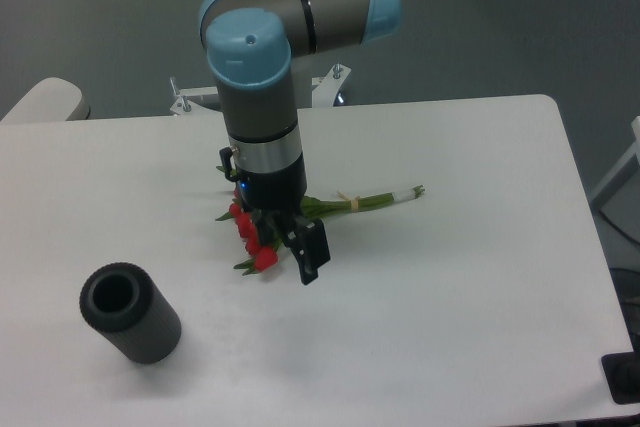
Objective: Place the flowers on the table
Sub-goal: 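Lift the open gripper up away from the tulips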
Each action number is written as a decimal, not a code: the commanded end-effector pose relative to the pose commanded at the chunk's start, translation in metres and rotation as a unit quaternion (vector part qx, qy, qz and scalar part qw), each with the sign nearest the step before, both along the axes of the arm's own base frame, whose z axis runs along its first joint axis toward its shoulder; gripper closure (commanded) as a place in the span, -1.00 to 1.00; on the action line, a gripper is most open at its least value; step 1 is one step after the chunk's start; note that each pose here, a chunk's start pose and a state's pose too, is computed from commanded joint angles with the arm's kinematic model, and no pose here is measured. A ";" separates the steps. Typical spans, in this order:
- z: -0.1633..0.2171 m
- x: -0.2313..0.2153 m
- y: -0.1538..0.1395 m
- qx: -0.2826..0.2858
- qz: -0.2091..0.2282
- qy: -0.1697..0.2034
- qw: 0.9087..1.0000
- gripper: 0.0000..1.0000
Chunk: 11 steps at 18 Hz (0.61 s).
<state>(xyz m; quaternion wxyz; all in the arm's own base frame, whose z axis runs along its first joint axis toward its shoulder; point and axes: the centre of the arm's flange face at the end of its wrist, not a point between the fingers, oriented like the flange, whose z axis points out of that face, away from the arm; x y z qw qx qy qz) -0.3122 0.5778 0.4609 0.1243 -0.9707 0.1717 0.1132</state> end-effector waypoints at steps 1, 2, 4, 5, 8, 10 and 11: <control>0.008 -0.004 0.000 -0.003 0.001 -0.003 1.000 -1.00; 0.013 -0.008 0.002 0.001 0.000 0.000 1.000 -1.00; 0.018 -0.017 0.005 0.007 -0.003 0.007 1.000 -1.00; 0.022 -0.026 0.003 0.009 -0.008 0.013 1.000 -1.00; 0.030 -0.050 -0.011 -0.011 -0.068 0.044 0.997 -1.00; 0.031 -0.063 -0.023 -0.029 -0.105 0.052 0.993 -1.00; 0.031 -0.070 -0.029 -0.036 -0.119 0.053 0.991 -1.00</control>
